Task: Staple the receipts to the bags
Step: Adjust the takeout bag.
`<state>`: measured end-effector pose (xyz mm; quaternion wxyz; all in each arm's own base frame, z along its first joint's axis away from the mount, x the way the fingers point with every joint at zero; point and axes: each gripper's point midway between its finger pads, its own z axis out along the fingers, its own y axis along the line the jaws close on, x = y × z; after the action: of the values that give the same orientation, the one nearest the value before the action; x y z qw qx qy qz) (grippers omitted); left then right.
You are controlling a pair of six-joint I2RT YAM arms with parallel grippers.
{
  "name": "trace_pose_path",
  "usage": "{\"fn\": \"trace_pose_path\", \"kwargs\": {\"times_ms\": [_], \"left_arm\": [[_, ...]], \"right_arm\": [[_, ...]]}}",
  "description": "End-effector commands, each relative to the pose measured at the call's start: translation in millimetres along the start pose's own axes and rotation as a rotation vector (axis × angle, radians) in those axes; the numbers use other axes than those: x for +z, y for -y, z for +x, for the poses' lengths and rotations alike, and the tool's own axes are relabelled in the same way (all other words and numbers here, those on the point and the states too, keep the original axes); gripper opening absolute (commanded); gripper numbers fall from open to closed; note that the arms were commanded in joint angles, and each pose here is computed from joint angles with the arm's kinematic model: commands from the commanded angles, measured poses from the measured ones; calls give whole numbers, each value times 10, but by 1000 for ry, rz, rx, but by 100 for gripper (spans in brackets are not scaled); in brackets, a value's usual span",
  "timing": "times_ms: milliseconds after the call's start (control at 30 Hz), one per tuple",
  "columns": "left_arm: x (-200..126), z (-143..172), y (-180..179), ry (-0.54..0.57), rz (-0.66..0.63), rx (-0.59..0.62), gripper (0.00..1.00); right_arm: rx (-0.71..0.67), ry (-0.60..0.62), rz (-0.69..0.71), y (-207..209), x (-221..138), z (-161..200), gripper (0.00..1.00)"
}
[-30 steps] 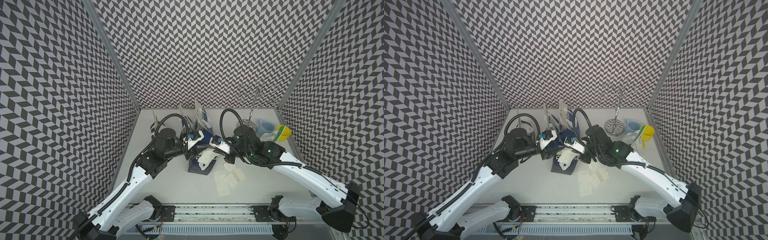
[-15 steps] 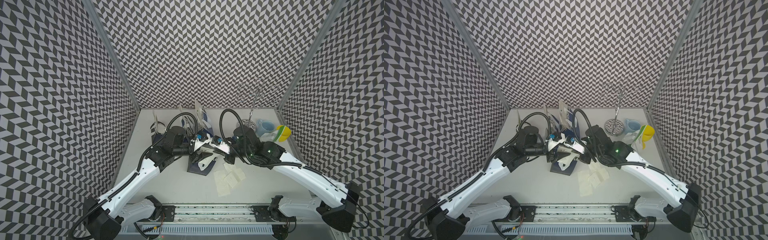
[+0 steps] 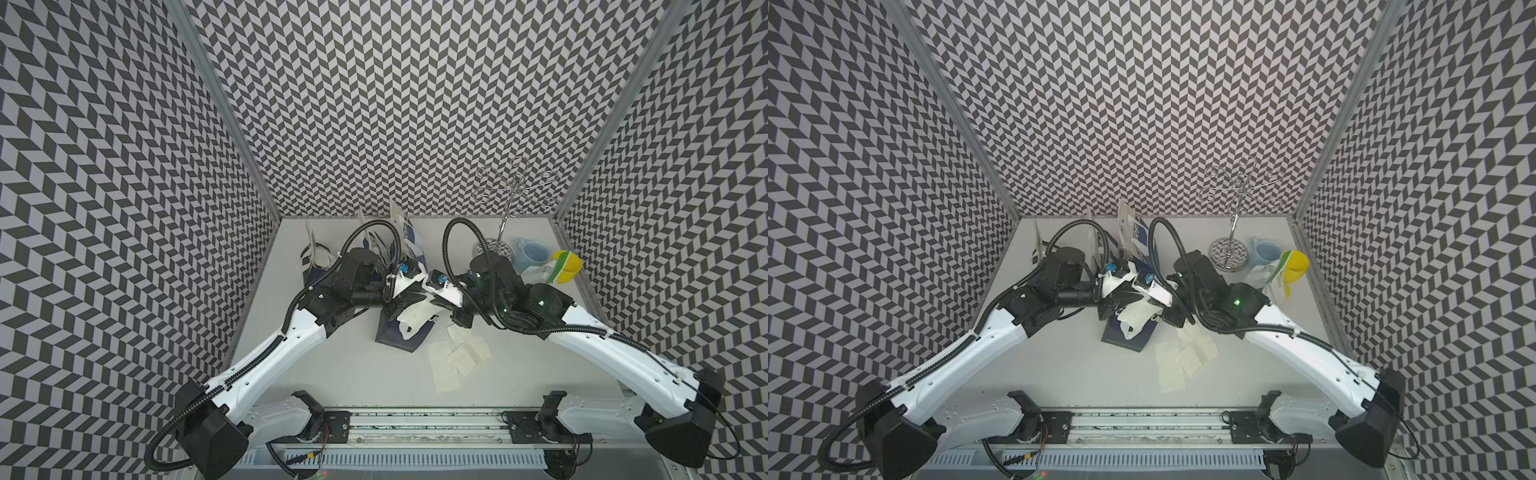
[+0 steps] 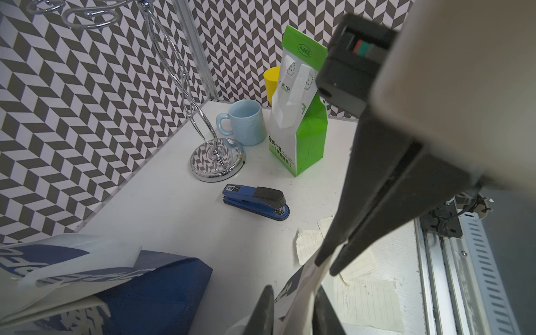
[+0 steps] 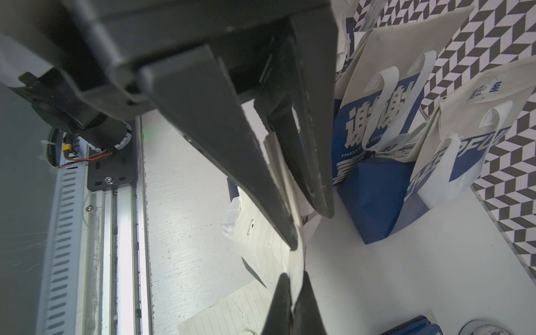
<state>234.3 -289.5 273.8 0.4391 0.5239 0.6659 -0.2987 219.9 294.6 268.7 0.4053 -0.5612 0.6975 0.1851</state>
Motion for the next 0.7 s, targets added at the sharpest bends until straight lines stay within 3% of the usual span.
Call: {"fn": "trace_pose_path", "kwargs": {"times_ms": [0,100,300,533,600,667], "left_arm": [[173,262,188,-118,72,-1,16],[184,262,244,-121,100,-7,0],[164,202,297,-89,122,-16,0],[150,166,368,-41,136,-15,0],[149,123,364,-20,129,-21,0],[146,61,306,18,91,-25,0]], "right_arm": [[-56,136,16,10,-45,-365,0],[-51,147,37,54,-32,-394,0],[-11,182,99,209,28,-511,0],[8,231,37,135,71,-637,0],[17,238,55,172,72,-654,9],[44,258,129,303,25,-694,33]]}}
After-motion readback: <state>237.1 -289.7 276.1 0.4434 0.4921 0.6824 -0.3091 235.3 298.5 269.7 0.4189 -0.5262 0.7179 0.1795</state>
